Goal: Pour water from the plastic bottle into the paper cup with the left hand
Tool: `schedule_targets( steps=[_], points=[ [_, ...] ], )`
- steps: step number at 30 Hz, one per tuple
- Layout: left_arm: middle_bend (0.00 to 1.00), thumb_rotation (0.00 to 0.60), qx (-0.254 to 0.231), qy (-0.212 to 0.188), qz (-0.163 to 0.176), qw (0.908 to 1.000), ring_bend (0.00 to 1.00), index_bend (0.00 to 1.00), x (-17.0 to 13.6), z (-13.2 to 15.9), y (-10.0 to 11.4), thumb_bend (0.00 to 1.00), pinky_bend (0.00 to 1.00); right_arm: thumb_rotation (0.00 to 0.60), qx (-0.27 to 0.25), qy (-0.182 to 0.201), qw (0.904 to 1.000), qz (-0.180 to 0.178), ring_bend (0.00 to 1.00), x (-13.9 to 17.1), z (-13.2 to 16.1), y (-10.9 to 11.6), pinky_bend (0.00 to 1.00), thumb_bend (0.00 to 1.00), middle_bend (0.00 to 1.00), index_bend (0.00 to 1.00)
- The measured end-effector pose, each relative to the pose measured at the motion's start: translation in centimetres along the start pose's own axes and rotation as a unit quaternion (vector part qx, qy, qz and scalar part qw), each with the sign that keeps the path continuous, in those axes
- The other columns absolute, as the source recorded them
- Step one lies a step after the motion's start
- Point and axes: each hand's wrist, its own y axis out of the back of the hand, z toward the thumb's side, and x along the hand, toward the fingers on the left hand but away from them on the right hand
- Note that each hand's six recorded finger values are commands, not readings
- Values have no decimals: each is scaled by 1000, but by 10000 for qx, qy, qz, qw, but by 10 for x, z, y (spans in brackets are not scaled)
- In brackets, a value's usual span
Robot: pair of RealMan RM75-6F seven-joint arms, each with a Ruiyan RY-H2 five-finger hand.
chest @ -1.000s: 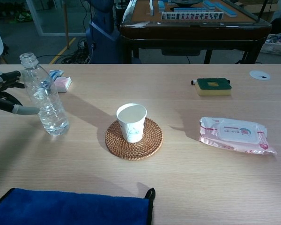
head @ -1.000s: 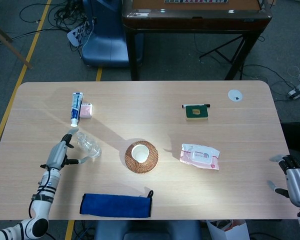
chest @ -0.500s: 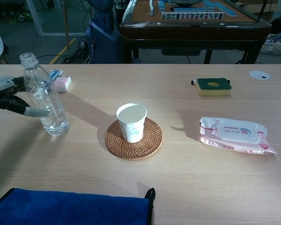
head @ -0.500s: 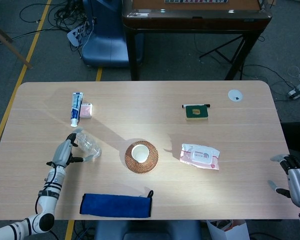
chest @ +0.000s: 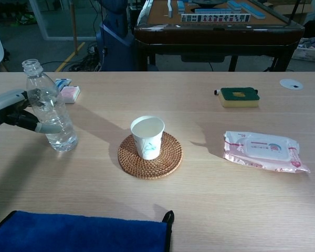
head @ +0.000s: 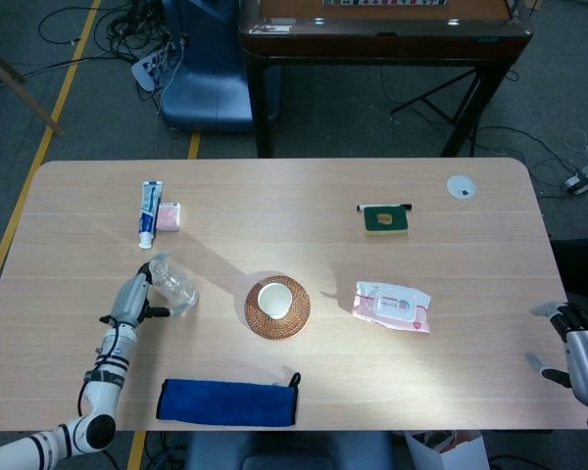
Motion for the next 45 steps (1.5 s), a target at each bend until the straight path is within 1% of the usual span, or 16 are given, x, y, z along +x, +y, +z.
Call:
schedule_targets(
  steps=[5, 11, 16, 20, 21, 28, 33, 38, 45],
  points=[
    [122, 600, -75, -50, 20, 10000, 79, 123, 3, 6, -2, 39, 251, 600, -26, 36, 10000, -32, 246, 0, 1, 1, 482, 49, 322, 353],
    [153, 600, -96, -76, 41, 9999, 79, 166, 5, 11, -5, 39, 251, 600, -51, 57, 10000, -56, 246, 1, 1, 2, 482, 49, 322, 353],
    [164, 600, -125, -61, 46, 9999, 79, 227, 7, 12, -7, 39, 251, 600, -62, 58, 9999, -73, 246, 1, 1, 3, 482, 49, 323, 353],
    [192, 600, -150, -35, 76, 9999, 89, 323, 9, 12, -6, 39, 251, 600, -66, 60, 9999, -71, 246, 1, 1, 4, 482, 49, 323, 353],
    [200, 600, -162, -26, 89, 9998, 93, 331, 10, 12, -5, 39, 251, 600, -69, 60, 9999, -72, 246, 1, 1, 4, 482, 49, 323, 353],
    [338, 600, -230, 12, 123, 9997, 139, 398, 13, 11, -3, 39, 251, 600, -73, 58, 9999, -74, 246, 1, 0, 4, 482, 49, 354, 353],
    [407, 600, -272, -19, 157, 9995, 181, 451, 13, 12, -4, 39, 251, 600, -78, 52, 9999, -82, 246, 1, 0, 4, 482, 48, 365, 354],
    [506, 600, -381, -126, 226, 9989, 274, 527, 13, 15, -3, 39, 251, 600, -92, 54, 9999, -99, 246, 1, 0, 6, 483, 48, 377, 354],
    [593, 600, -521, -350, 407, 9972, 334, 597, 12, 21, 2, 39, 251, 600, -99, 54, 9999, -112, 246, 1, 0, 6, 482, 49, 385, 356]
  ],
)
